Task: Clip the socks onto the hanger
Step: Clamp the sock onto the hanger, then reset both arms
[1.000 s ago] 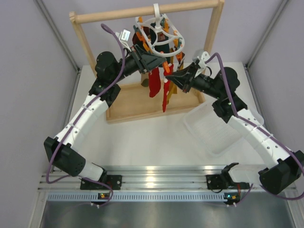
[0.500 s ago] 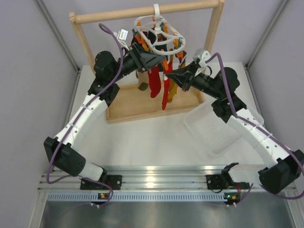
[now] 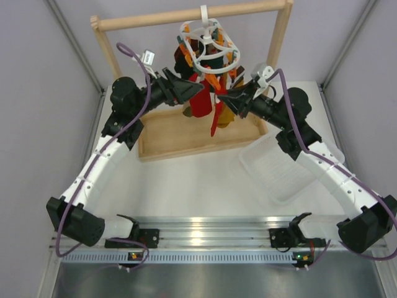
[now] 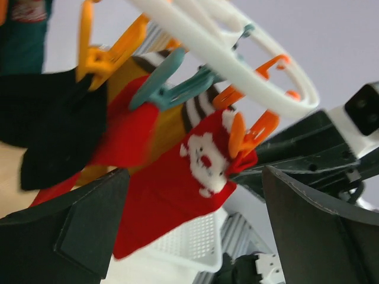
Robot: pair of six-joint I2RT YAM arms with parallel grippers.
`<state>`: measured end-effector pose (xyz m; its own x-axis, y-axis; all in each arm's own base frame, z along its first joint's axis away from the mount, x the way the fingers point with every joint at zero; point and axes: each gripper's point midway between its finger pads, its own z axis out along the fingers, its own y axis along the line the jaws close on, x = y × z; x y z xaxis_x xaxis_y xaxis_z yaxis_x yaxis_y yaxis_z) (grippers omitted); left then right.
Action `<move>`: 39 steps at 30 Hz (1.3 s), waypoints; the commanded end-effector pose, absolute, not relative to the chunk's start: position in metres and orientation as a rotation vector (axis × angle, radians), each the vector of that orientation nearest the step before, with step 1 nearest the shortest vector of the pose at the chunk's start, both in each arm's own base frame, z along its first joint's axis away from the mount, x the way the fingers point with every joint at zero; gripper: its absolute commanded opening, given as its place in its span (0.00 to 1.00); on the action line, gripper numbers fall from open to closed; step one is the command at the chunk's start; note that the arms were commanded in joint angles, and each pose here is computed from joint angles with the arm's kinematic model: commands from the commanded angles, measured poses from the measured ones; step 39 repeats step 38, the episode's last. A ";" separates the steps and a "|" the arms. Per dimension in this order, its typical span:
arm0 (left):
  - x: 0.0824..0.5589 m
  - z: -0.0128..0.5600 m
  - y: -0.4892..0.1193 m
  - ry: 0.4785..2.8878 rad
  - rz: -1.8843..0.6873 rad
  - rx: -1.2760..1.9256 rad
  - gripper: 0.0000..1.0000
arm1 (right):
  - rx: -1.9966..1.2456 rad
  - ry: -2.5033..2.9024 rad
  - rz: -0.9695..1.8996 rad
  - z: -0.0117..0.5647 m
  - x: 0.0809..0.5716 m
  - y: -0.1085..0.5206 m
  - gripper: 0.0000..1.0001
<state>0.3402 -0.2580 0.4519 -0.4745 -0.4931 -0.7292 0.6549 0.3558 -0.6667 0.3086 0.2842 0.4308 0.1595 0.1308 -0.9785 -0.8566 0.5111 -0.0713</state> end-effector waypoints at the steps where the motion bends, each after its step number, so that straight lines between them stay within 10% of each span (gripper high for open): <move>1: 0.330 0.437 -0.232 1.585 -1.174 0.210 0.98 | -0.744 1.214 0.770 0.431 0.309 0.281 0.25; 4: 0.324 0.411 -0.209 1.666 -1.004 0.239 0.98 | -0.740 1.265 0.765 0.419 0.306 0.276 0.56; 13: 0.304 0.343 -0.148 2.001 -0.554 0.353 0.98 | -0.710 1.401 0.675 0.383 0.277 0.238 0.94; 39: 0.248 0.288 -0.017 2.035 0.050 0.185 0.98 | -0.522 1.550 0.400 0.324 0.216 0.115 0.99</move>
